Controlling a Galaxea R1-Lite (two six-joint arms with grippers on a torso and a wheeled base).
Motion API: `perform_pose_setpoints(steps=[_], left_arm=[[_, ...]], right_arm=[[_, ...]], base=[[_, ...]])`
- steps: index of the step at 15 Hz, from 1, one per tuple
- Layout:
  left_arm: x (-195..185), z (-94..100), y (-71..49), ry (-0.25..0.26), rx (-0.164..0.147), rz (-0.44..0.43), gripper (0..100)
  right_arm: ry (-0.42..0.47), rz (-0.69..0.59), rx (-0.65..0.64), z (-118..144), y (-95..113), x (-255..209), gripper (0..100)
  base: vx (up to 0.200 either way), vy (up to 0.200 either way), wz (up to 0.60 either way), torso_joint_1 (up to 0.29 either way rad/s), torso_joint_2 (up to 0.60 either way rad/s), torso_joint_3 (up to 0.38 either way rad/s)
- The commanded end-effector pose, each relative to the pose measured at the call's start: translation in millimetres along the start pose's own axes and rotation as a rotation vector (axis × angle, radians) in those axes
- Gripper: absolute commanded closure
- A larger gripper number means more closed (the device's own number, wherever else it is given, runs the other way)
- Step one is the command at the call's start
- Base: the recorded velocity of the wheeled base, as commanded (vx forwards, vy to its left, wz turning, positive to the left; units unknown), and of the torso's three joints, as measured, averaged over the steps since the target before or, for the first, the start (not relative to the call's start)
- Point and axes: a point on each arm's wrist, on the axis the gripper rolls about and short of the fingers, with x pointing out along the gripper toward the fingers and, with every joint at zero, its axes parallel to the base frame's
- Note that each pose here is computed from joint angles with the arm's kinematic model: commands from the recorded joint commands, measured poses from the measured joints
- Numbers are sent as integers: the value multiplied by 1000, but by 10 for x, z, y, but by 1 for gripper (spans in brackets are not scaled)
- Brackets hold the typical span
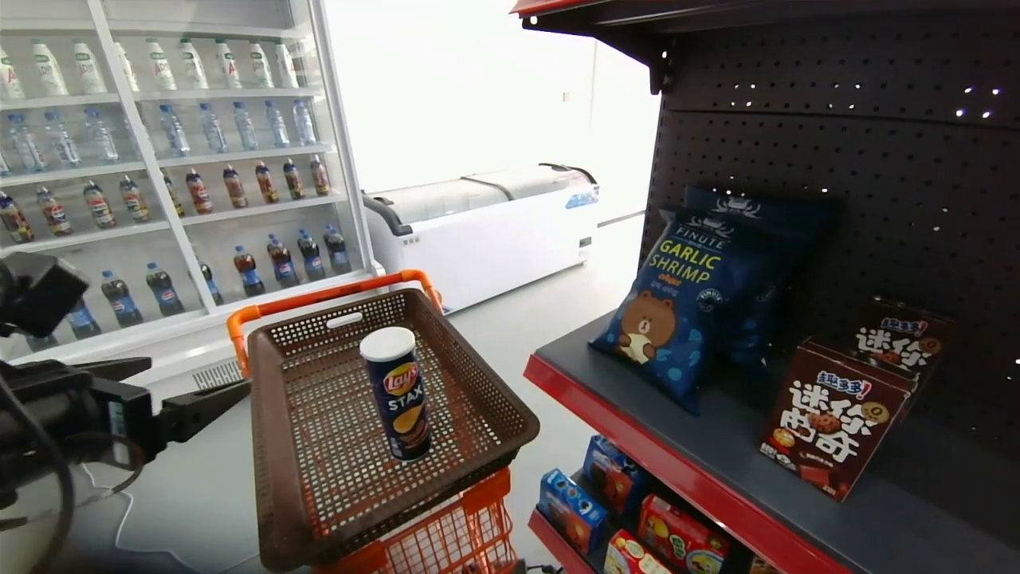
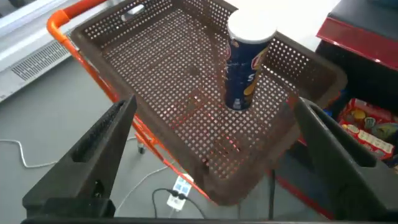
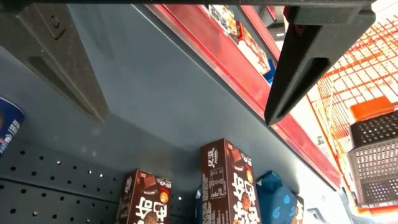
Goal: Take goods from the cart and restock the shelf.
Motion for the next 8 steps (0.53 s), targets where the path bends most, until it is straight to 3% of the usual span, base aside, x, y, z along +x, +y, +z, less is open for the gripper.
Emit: perform_pose_setpoints(steps=[1,4,8], left_arm=[[676,-282,44,129,-8,-51,0],[1095,-377,-80,92,38,-52,0],[1581,-543,-209,54,68,-1,0]], right_arm=[[0,0,0,2,0,1,0],[2,0,0,0,0,1,0],[2,0,0,0,0,1,0]], base=[[0,0,0,0,0,0],[0,0,0,0,0,0],[0,0,0,0,0,0]])
